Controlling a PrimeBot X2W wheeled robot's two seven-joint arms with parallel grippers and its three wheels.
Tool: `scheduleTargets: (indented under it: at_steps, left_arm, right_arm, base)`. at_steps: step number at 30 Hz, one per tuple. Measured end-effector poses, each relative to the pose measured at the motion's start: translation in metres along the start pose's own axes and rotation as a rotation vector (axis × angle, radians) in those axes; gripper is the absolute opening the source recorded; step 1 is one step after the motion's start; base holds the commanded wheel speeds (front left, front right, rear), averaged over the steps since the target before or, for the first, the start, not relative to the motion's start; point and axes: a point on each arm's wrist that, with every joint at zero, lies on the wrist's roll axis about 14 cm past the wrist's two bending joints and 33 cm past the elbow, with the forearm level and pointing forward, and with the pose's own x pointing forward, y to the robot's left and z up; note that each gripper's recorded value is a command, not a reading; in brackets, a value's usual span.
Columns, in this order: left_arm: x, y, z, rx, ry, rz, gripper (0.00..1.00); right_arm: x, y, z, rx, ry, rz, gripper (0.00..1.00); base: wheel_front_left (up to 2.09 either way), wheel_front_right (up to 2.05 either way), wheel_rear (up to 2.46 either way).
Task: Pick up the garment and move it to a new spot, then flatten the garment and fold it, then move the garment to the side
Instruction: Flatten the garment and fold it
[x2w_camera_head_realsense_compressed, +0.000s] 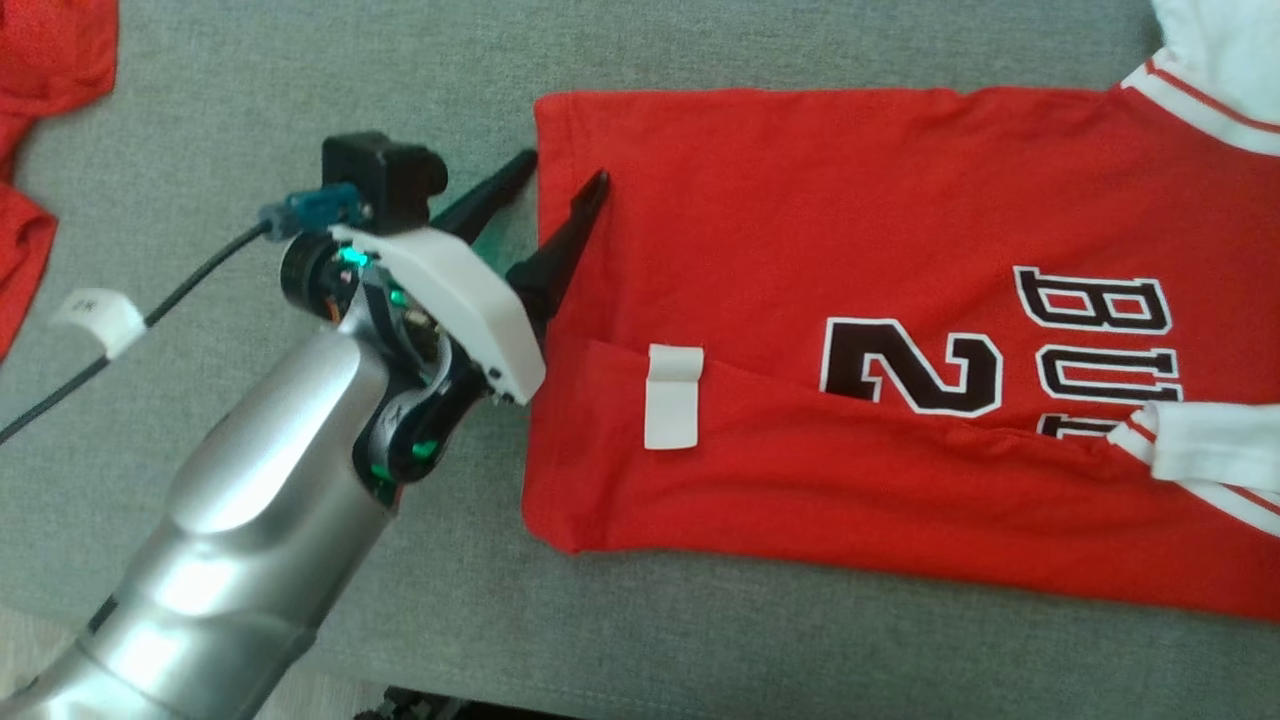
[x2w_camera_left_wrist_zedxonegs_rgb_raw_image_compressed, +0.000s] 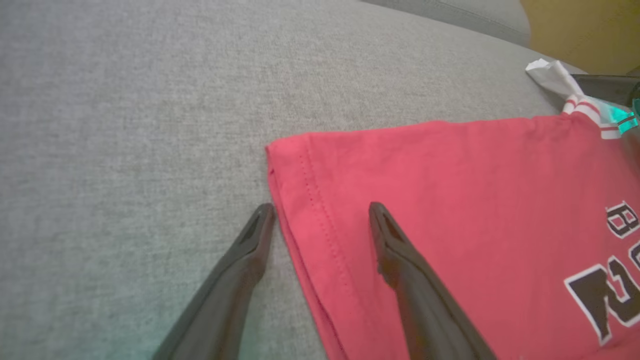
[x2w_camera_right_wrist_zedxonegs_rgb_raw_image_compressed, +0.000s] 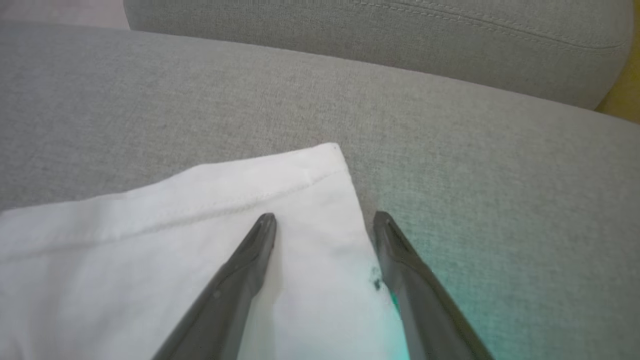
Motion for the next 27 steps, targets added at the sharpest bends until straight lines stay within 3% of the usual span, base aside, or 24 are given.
scheduleTargets:
  at_steps: [15, 16, 17, 18, 27]
  left_arm:
    - [0.017, -0.001, 0.010, 0.033, 0.021, -0.017, 1.00]
    - [0.017, -0.001, 0.010, 0.033, 0.021, -0.017, 0.92]
    - [0.017, -0.003, 0.010, 0.038, 0.029, -0.028, 0.26]
    - [0.017, -0.003, 0.010, 0.040, 0.032, -0.032, 0.00]
    - [0.019, -0.005, 0.027, 0.031, -0.050, -0.021, 0.00]
  right_arm:
    - [0.001, 0.001, -0.001, 0.006, 0.047, 0.012, 1.00]
    - [0.001, 0.001, -0.001, 0.006, 0.047, 0.012, 1.00]
    - [0.001, 0.003, -0.002, 0.011, 0.048, 0.017, 0.45]
    - [0.000, 0.006, -0.002, 0.017, 0.050, 0.029, 0.00]
    - [-0.012, 0.021, 0.021, 0.067, -0.095, 0.102, 0.00]
  base:
    - [0.00, 0.00, 0.00]
    - [0.00, 0.00, 0.00]
    - [0.00, 0.00, 0.00]
    - [0.00, 0.00, 0.00]
    - [0.00, 0.00, 0.00]
